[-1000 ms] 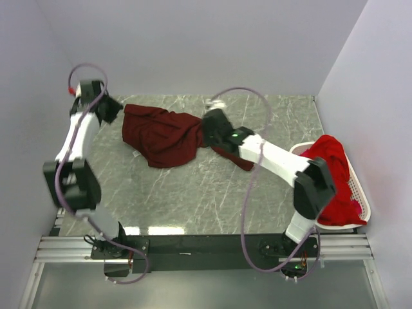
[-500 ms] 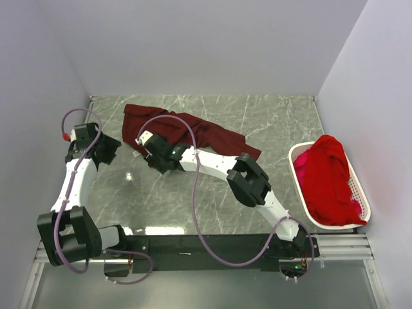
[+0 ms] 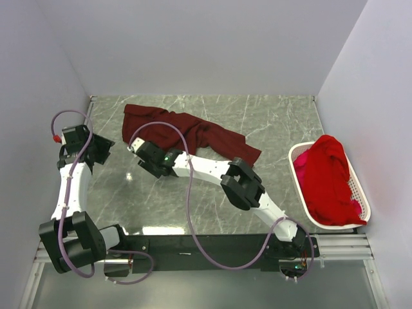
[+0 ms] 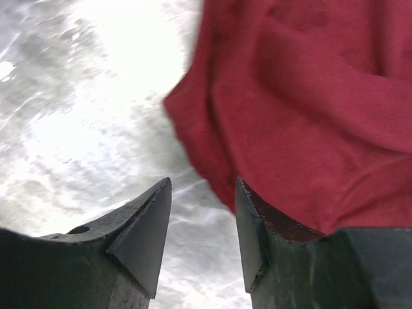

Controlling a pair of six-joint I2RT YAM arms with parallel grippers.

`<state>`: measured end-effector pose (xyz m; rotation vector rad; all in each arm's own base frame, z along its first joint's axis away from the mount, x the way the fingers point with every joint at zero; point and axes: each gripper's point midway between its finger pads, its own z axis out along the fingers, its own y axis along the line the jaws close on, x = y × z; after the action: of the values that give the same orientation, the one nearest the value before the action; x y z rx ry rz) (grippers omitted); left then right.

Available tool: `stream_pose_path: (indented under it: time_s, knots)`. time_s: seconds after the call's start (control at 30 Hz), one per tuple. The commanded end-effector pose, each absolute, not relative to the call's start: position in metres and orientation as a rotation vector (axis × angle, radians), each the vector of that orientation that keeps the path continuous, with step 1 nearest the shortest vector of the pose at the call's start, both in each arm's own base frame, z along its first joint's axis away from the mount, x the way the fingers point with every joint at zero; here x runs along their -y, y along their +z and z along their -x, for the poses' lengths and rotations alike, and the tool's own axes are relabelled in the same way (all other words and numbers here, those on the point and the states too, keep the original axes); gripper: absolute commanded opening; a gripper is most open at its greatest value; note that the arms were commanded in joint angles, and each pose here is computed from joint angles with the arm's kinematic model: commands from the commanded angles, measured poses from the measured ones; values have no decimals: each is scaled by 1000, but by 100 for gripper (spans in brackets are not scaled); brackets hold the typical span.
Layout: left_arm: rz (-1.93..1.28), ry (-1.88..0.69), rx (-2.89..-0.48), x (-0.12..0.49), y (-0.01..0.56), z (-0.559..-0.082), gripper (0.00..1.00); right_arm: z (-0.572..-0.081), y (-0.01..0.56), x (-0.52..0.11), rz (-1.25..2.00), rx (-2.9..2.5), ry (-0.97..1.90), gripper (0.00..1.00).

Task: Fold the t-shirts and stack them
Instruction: Flatten the tshirt out

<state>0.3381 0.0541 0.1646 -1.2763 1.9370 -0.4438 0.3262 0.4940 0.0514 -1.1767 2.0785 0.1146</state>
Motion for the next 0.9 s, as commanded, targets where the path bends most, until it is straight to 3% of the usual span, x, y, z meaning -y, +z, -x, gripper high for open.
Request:
stream_pose_path:
  time_s: [0.0, 0.17, 0.27, 0.3, 0.4, 0.6, 0.77, 0.87]
  knots:
    - [1221, -465, -1926, -54, 170, -343, 53, -326, 56, -503, 1171, -2066, 113, 50]
    - [1206, -485, -1929, -51, 170, -342, 52, -335, 41, -503, 1168, -2085, 86, 49]
    - [1194, -489, -1929, -50, 170, -340, 52, -340, 36, -503, 1166, -2086, 75, 43]
    - [1193, -488, -1933, -49, 169, -339, 52, -342, 32, -503, 1166, -2084, 56, 36]
    - [1187, -493, -1935, -48, 168, -336, 52, -349, 40, -499, 1125, -2068, 18, 33]
    - [1174, -508, -1941, -44, 163, -332, 51, -355, 69, -496, 1052, -2024, 29, 43]
    - [1168, -517, -1949, -42, 160, -332, 51, -356, 59, -498, 1085, -2038, 22, 47]
    - [1166, -513, -1949, -42, 160, -331, 51, -351, 47, -502, 1119, -2063, 56, 34]
